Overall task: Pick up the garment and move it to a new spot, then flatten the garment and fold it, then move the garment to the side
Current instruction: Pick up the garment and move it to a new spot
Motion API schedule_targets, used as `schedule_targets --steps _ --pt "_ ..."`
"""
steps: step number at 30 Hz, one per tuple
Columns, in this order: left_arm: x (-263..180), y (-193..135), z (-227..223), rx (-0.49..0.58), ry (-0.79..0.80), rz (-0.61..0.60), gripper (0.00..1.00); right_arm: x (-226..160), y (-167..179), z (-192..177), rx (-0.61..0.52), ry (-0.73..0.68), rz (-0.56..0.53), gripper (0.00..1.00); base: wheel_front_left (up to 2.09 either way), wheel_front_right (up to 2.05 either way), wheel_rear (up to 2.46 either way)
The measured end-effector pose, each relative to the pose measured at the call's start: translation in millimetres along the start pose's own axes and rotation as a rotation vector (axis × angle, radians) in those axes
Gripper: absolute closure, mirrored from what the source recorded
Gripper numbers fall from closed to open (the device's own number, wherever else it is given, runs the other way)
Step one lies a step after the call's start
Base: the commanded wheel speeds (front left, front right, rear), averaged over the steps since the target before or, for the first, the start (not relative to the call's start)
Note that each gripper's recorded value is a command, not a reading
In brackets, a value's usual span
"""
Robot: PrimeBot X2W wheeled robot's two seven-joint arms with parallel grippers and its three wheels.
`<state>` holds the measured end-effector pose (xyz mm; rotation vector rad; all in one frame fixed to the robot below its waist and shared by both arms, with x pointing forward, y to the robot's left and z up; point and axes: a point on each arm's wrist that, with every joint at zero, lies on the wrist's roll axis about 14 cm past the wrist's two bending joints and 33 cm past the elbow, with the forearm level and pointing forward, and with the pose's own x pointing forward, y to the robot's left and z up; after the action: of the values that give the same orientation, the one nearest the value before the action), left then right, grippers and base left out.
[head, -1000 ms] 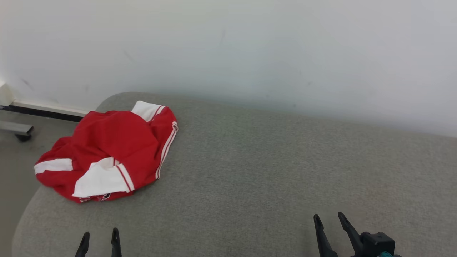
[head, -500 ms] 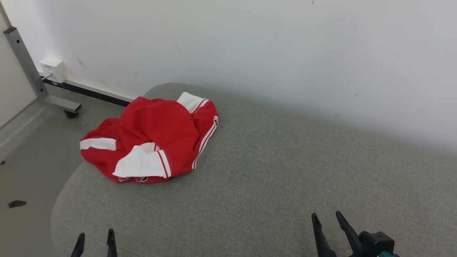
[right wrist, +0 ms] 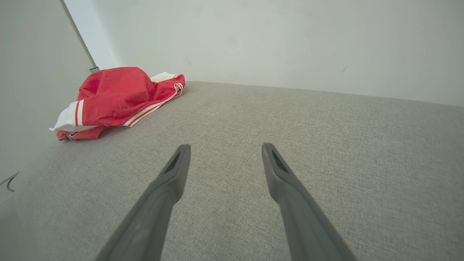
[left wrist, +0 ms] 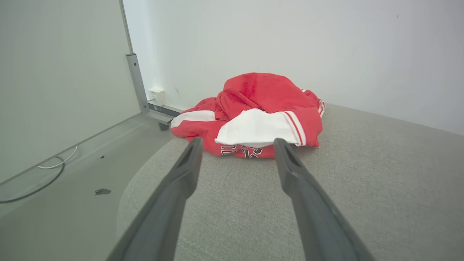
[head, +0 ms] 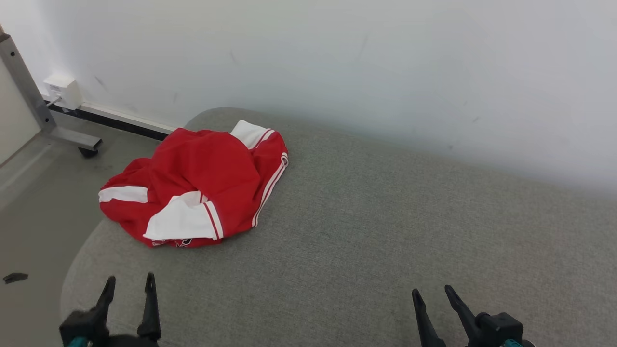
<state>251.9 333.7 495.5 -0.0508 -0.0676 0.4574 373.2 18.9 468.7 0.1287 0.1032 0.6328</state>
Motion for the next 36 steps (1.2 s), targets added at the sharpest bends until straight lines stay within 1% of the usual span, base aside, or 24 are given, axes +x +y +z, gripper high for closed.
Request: schedule_targets --steps 2,6,8,10,15,18,23,26,27,28,29,34,36 --pt "18 -7 7 -0.003 -0.008 -0.017 0.00 0 1 0 -0.003 0.000 0.004 0.00 0.00 0.00 0.00" --pt "55 -20 16 -0.041 0.032 -0.028 0.00 1 1 2 -0.019 -0.004 0.013 0.00 0.00 0.00 0.00" --pt "76 -29 20 -0.064 0.069 -0.040 0.00 5 1 5 -0.032 -0.006 0.020 0.00 0.00 0.00 0.00" --pt "100 -40 31 -0.080 0.072 -0.066 0.00 12 0 11 -0.045 -0.017 0.026 0.00 0.00 0.00 0.00" --pt "153 -64 28 -0.152 0.210 -0.091 0.00 27 -10 19 -0.056 -0.030 0.024 0.00 0.00 0.00 0.00" --pt "183 -79 25 -0.191 0.287 -0.103 0.00 33 -21 19 -0.040 -0.035 0.009 0.00 0.00 0.00 0.00" --pt "218 -94 -3 -0.164 0.437 -0.087 0.00 35 -40 4 -0.017 -0.001 -0.029 0.00 0.00 0.00 0.00" --pt "229 -97 -31 -0.129 0.548 -0.054 0.00 33 -55 -6 -0.006 0.022 -0.066 0.00 0.00 0.00 0.00" --pt "230 -98 -44 -0.108 0.596 -0.044 0.00 32 -60 -9 -0.003 0.031 -0.079 0.00 0.00 0.00 0.00" --pt "230 -98 -44 -0.108 0.596 -0.044 0.00 32 -60 -9 -0.003 0.031 -0.079 0.00 0.00 0.00 0.00" --pt "229 -100 -56 -0.079 0.641 -0.048 0.00 30 -65 -13 0.004 0.038 -0.092 0.00 0.00 0.00 0.00" --pt "219 -123 -115 -0.043 0.821 -0.067 0.00 22 -85 -36 0.034 0.093 -0.149 0.00 0.00 0.00 0.00" --pt "217 -126 -130 -0.018 0.852 -0.069 0.00 20 -88 -43 0.047 0.110 -0.159 0.00 0.00 0.00 0.00"
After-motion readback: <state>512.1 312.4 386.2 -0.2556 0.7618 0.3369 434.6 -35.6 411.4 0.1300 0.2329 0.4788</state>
